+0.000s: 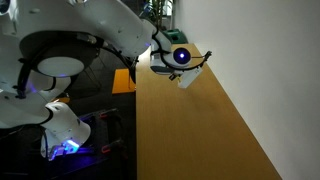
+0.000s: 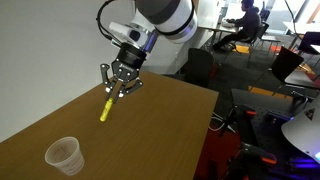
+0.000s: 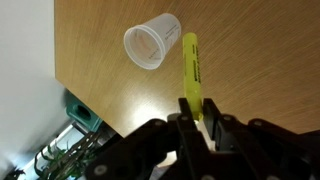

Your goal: Remove the marker from the measuring cup and put it on the table

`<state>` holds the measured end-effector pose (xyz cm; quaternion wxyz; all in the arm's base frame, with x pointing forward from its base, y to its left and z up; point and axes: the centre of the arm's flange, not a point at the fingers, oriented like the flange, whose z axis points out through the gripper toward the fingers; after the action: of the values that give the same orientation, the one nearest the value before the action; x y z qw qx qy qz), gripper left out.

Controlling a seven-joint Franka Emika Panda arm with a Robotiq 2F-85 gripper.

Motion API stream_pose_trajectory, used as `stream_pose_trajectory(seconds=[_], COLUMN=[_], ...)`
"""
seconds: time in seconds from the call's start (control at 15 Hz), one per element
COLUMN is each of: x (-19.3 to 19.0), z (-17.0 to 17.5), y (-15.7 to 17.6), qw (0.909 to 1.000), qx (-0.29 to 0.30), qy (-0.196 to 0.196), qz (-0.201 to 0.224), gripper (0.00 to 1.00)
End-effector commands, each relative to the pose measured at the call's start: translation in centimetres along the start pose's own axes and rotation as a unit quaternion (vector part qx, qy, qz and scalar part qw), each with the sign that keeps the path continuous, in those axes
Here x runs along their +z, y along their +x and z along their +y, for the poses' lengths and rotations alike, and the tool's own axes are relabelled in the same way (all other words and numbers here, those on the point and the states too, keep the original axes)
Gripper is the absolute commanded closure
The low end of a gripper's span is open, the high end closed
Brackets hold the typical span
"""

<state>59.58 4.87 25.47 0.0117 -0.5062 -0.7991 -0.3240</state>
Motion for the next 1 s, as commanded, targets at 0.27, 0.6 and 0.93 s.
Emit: stream_pose_trajectory(seconds=[0.27, 0.6, 0.93], x=[1.2, 2.5, 4.5], z=[0.5, 0.8, 1.0], y=[2.4, 1.6, -0.2], qw=[0.9831, 0.9599, 0.9356], qx=[0.122, 0.175, 0.201], qy=[0.058, 0.093, 0.141], qz=[-0.124, -0.198, -0.254], gripper=[0.95, 0.95, 0.95])
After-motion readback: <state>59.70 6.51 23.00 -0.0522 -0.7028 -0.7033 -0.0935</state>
